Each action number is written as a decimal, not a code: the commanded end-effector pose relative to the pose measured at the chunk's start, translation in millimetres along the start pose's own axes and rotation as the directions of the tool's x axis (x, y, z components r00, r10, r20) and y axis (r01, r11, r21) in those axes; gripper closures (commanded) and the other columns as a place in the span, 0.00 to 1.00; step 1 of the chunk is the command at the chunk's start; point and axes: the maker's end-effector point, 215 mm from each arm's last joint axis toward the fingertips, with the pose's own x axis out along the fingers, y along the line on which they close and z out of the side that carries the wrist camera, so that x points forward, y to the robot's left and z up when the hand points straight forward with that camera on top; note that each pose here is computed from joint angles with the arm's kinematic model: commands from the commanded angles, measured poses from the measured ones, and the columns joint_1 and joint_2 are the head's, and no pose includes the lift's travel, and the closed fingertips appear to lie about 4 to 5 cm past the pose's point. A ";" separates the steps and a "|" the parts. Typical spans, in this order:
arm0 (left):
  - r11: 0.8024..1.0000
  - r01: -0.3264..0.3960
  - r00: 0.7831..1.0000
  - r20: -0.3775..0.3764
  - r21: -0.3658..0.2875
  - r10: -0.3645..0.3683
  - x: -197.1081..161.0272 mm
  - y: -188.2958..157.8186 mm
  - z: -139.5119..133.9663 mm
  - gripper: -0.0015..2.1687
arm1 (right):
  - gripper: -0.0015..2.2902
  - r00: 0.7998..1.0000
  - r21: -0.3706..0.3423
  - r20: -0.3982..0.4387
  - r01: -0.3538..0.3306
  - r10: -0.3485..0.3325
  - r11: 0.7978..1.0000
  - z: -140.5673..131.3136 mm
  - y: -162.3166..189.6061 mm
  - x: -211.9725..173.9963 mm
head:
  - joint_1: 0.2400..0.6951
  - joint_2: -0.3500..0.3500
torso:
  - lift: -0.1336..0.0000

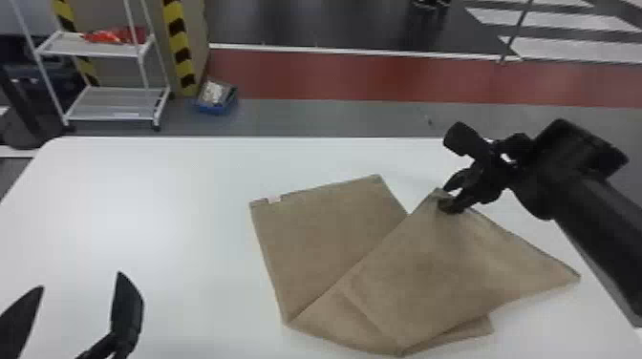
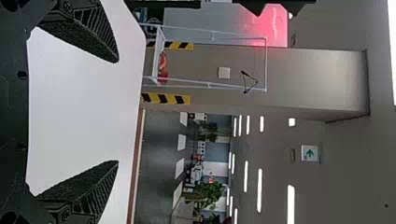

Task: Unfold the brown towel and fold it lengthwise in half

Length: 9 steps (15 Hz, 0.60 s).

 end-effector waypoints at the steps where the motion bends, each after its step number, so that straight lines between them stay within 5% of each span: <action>1: 1.000 0.001 1.000 0.001 0.000 -0.001 1.4 0.2 -0.5 0.05 | 0.28 1.000 0.004 0.023 0.002 -0.002 1.000 4.0 -1.3 -1.2 | 1.00 0.36 | 0.08; 8: 1.000 -0.002 1.000 -0.005 0.001 0.002 4.2 1.6 -5.3 0.05 | 0.34 0.994 0.001 0.107 0.008 -0.008 1.000 10.2 2.9 -1.5 | 1.00 0.38 | 0.08; 9: 1.000 -0.003 1.000 -0.003 0.004 0.003 5.2 3.4 -4.9 0.05 | 0.40 0.991 0.004 0.132 0.019 -0.020 1.000 11.2 1.7 -6.3 | 1.00 0.38 | 0.08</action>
